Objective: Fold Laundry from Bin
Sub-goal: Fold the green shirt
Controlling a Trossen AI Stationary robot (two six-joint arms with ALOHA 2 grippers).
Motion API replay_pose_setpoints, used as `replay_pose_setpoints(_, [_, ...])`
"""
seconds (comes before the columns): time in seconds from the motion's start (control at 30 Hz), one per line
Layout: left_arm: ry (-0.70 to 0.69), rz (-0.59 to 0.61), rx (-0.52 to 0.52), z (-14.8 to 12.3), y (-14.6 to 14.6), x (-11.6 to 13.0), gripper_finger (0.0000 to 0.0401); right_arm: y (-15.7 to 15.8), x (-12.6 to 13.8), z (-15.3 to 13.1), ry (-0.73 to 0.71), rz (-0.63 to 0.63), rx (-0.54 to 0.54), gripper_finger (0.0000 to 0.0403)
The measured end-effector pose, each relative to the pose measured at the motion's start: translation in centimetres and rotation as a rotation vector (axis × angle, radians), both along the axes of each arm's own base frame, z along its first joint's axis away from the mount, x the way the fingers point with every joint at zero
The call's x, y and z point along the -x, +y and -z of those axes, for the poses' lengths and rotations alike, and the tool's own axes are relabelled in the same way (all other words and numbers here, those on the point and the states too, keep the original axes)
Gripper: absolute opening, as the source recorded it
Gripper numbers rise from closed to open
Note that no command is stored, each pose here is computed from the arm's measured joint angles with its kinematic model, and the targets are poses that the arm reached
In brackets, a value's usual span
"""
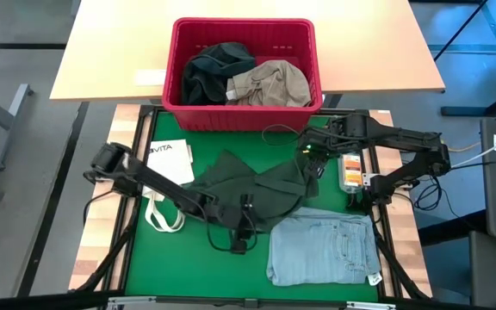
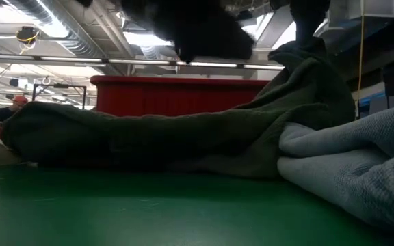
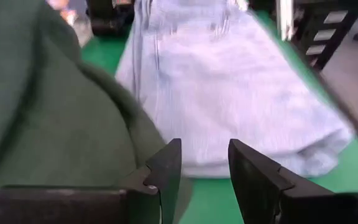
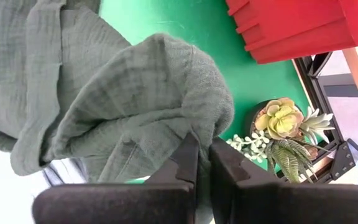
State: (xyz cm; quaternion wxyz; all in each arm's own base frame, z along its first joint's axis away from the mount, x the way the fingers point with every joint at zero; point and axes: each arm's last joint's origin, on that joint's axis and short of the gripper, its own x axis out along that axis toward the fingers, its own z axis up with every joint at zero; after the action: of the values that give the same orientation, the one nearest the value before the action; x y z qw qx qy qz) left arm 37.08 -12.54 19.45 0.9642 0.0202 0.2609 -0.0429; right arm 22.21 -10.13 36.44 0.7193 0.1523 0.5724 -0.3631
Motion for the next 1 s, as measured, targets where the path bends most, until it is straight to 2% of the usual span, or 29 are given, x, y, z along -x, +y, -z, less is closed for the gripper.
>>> replay_pose_setpoints(0.33, [0.058,-0.054,-0.043,6.6,-0.6,-1.7,0.0127,0.0,0.0,0.0,-0.002,0.000,0.001,0.0017])
replay_pose_setpoints(0.57, [0.100,-0.129,-0.096,8.7,0.5,-2.1,0.0127,0.0,0.0,0.0,-0.002,0.000,0.001,0.0017])
replay_pose_setpoints(0.77, [0.126,-0.110,-0.078,9.5,1.1,-2.3,0.0125,0.0,0.0,0.0,-0.002,0.000,0.001,0.0017])
replay_pose_setpoints(0.87, [0.127,-0.109,-0.077,9.5,1.1,-2.3,0.0106,0.0,0.0,0.0,-0.002,0.000,0.001,0.0017])
replay_pose_setpoints(1.0, [0.131,-0.108,-0.074,9.5,0.9,-2.2,0.0041,0.0,0.0,0.0,-0.002,0.000,0.001,0.0017])
